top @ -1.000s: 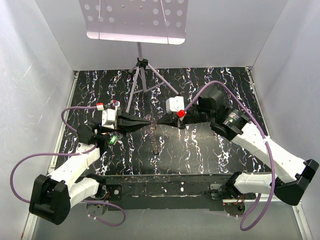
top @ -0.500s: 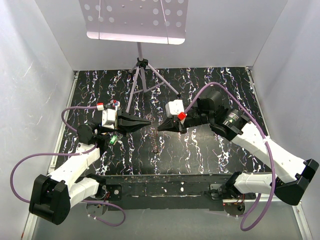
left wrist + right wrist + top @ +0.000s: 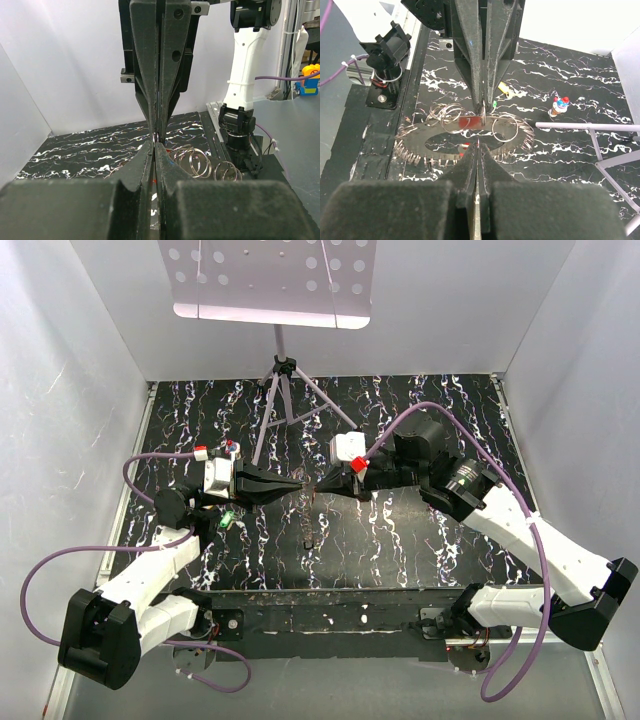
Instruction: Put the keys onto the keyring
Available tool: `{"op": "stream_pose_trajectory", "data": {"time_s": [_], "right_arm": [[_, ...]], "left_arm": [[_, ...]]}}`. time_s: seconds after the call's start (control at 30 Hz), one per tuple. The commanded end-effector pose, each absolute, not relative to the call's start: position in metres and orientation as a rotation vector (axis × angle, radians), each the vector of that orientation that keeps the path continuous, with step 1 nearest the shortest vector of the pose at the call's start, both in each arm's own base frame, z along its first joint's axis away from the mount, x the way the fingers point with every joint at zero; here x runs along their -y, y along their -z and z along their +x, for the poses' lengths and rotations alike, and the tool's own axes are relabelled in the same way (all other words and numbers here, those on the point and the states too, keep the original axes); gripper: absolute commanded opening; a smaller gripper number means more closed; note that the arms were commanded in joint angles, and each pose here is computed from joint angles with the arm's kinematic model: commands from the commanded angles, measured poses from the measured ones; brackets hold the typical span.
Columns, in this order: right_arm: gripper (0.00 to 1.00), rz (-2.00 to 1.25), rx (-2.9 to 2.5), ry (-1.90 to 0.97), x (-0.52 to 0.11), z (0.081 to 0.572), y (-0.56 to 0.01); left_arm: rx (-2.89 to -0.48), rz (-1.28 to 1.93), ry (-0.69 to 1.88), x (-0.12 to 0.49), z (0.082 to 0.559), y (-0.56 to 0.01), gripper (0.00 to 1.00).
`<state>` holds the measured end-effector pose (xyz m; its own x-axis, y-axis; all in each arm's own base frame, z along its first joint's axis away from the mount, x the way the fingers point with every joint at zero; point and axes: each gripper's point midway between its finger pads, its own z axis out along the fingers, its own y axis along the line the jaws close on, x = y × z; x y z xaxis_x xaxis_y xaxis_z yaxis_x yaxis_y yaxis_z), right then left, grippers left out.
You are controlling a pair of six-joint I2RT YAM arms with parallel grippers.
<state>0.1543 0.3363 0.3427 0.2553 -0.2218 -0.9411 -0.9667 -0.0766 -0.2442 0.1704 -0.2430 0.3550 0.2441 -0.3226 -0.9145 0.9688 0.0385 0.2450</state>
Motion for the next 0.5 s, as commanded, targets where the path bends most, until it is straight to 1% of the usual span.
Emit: {"op": "stream_pose_trajectory", "data": {"time_s": [0.0,0.47], "right_arm": [[0.01,-1.508,-1.079,-0.964,-0.3387,0.1467,-0.3595],[0.01,-1.472,-1.081,-0.965,-0.3409,0.1501,-0.3660]], "left_arm": [[-0.745,1.074,1.138,0.2413,0.1671,-0.3641,0.00],[-0.737,1.088,1.147,0.2413,0.1633,-0.3628,0.00]]}}
